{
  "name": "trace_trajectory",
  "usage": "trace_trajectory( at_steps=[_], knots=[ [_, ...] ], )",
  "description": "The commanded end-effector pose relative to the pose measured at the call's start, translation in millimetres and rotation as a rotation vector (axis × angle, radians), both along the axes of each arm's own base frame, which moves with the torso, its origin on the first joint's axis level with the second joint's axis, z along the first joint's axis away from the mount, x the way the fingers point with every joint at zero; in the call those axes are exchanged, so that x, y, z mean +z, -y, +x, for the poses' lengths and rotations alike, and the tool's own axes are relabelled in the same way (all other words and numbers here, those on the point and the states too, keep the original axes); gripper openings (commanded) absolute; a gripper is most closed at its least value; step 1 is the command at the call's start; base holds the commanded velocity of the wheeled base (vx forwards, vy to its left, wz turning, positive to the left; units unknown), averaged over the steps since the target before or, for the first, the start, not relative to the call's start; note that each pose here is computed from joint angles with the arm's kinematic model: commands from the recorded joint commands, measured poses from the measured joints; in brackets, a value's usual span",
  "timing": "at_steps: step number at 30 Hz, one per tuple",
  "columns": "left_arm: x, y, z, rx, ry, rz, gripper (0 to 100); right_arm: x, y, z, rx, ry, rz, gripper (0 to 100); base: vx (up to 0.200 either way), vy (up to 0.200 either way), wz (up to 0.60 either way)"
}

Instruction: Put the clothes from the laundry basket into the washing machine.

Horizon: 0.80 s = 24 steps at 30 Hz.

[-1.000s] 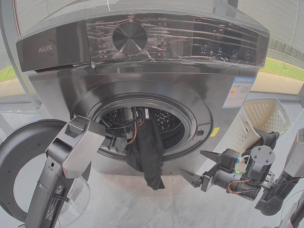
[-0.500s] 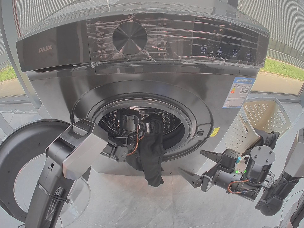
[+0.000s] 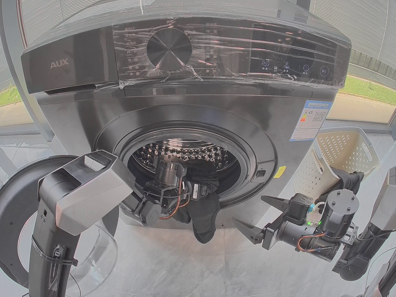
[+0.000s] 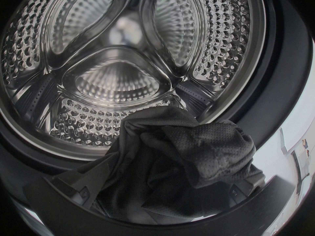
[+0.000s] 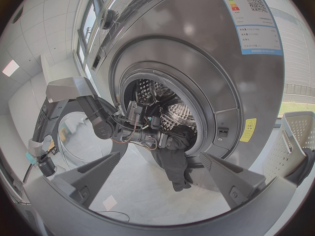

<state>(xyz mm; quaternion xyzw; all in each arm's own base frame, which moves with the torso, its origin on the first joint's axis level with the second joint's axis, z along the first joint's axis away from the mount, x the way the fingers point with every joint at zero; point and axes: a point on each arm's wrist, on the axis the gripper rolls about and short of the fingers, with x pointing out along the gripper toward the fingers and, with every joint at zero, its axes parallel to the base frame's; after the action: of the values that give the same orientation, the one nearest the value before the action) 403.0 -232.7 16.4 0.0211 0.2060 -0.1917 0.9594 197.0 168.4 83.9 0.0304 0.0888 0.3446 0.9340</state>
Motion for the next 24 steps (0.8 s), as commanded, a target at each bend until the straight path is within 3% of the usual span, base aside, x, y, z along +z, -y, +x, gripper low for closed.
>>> trace_trajectory(
  at_steps=[1,11,12,19,21,24],
  knots=[
    [7.5,-2.5,-10.2,-0.011,-0.010,0.006,100,-1.0,-0.8,0.0,0.004,-0.003,-0.002,100,0.000,0.000,0.00],
    [-19.6,-6.0,-6.2,-0.003,-0.050,0.044,100,-1.0,-2.0,-1.0,0.010,-0.004,-0.001,100,0.000,0.000,0.00],
    [-21.8,-5.7,-5.7,-0.002,-0.052,0.046,0,-1.0,-2.0,-1.0,0.010,-0.003,-0.002,100,0.000,0.000,0.00],
    [-30.3,-3.3,0.3,0.009,-0.043,0.039,0,-1.0,-2.3,-1.3,0.012,-0.003,-0.002,100,0.000,0.000,0.00],
    [-25.1,-1.6,4.9,0.018,-0.022,0.023,0,-1.0,-2.3,-1.3,0.011,-0.004,-0.001,100,0.000,0.000,0.00],
    [-6.6,4.0,19.1,0.056,0.065,-0.029,0,-0.8,-2.5,-1.0,0.011,-0.002,0.000,100,0.000,0.000,0.00]
  ],
)
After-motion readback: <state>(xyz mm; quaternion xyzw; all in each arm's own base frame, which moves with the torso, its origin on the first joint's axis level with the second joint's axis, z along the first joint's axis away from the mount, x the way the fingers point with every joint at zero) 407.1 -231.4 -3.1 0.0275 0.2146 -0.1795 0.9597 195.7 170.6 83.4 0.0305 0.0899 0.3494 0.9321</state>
